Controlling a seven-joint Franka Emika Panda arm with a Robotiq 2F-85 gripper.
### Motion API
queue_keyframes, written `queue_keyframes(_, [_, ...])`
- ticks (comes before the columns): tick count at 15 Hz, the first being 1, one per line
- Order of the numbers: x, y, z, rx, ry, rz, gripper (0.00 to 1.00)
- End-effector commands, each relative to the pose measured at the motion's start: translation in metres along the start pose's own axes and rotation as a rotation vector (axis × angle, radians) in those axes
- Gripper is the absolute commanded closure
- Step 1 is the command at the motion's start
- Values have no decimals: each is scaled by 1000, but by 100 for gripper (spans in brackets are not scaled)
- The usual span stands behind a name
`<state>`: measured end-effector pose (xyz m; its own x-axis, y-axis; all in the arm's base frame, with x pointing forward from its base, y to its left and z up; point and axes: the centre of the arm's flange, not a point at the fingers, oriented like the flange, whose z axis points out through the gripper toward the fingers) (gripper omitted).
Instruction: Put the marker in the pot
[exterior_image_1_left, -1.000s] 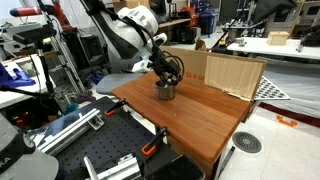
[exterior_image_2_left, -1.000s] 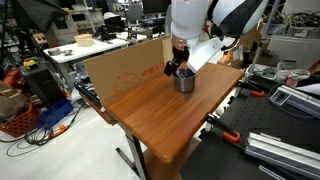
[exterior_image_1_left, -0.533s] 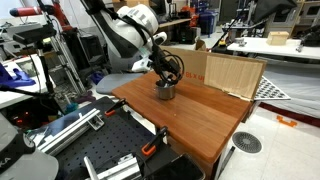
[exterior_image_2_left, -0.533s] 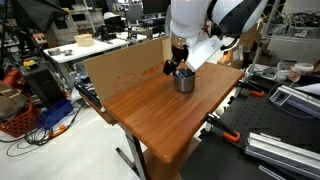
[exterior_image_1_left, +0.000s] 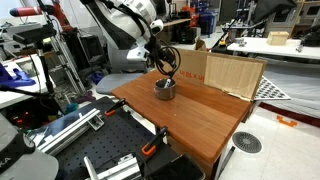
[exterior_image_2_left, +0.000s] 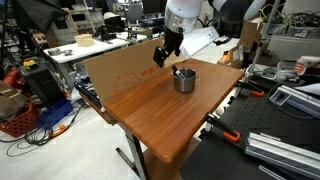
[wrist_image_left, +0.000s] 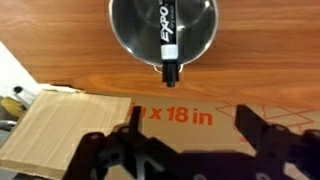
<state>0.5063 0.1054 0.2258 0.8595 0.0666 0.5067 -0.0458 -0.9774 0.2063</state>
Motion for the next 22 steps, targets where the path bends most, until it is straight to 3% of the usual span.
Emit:
queue_keyframes(1, [2,5,-24,72,3,24,0])
queue_keyframes(5, [2,6,-37,92,12,32,0])
queue_keyframes(6, [2,1,-23,67,19,28,0])
queue_keyframes(22, [-1,2,-26,70,16,30,0])
